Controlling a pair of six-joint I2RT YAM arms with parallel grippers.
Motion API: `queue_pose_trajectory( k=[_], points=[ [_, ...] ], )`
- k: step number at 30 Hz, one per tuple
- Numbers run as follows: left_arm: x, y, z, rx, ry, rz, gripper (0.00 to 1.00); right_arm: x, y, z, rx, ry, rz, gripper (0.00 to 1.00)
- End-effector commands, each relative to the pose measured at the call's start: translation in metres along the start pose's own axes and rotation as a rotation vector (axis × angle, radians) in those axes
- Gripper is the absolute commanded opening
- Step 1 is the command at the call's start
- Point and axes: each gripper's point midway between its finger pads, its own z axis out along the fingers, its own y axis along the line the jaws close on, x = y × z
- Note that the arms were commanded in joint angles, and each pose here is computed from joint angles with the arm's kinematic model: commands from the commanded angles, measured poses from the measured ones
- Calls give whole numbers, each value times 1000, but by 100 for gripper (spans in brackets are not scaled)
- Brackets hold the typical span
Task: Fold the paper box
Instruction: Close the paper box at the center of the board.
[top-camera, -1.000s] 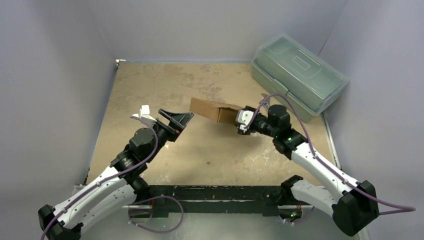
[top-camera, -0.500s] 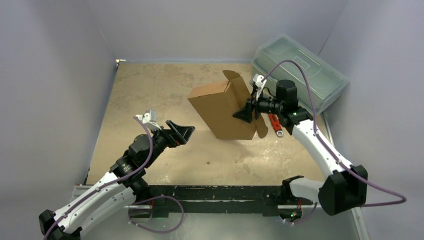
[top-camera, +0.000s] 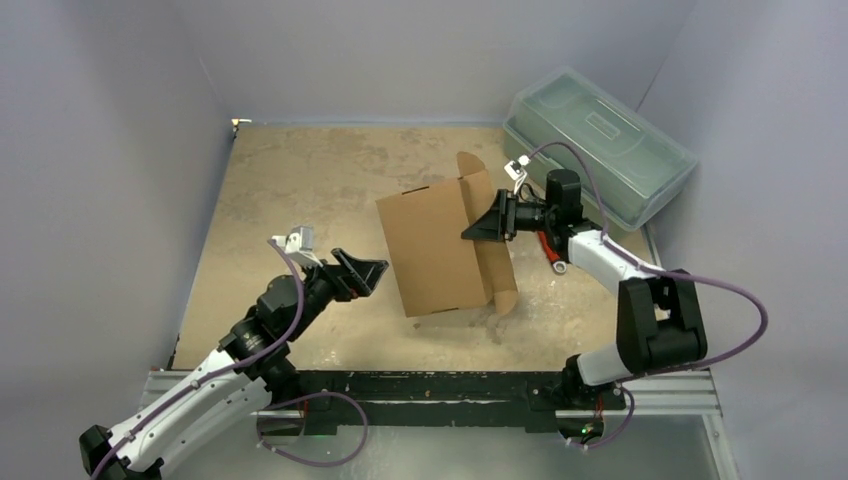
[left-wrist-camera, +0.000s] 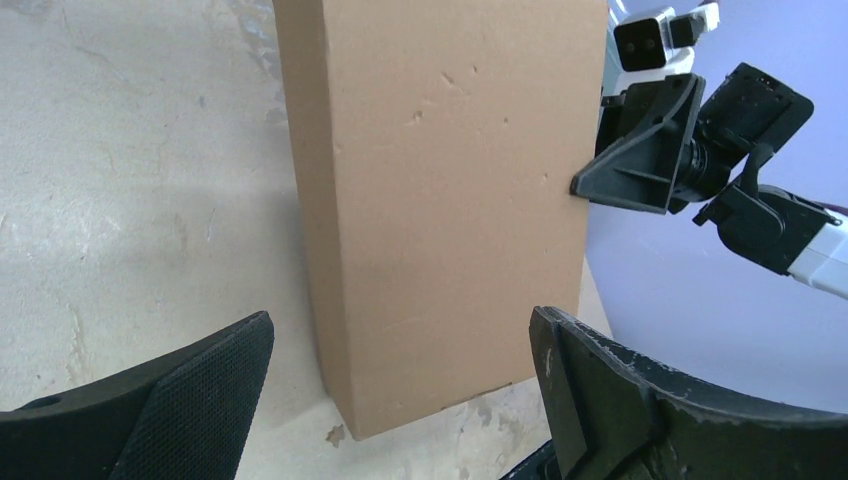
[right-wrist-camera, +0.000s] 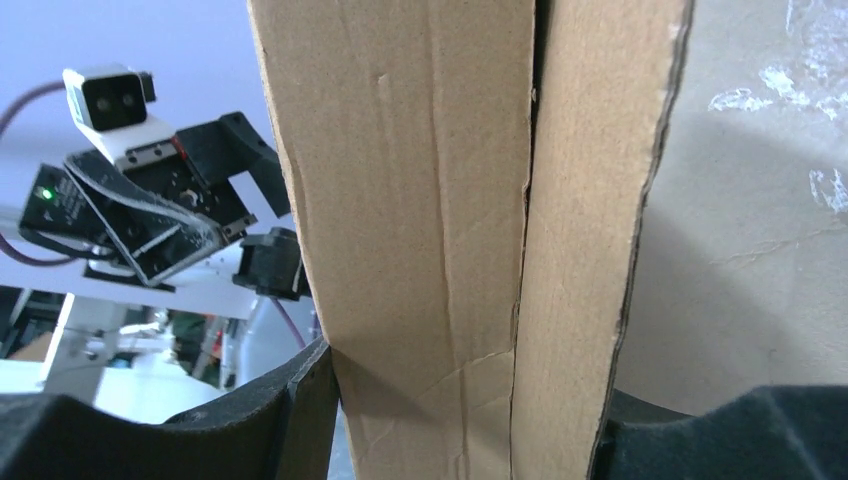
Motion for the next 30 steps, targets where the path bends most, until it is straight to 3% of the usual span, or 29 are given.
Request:
queue_pose_trajectory(
  k=[1,12,23,30],
  points=[
    [2,3,1,6,-3,3,99,-16,9,0,-80,-20,51,48],
    [16,14,7,-16,22,-2,99,1,-47,18,-15,2,193,54],
    [25,15,14,-7,41,-38,99,20,-100,23,166,13,216,82],
    [27,10,15,9,55,-59,99,24,-127,13,333,30,158,89]
  ],
)
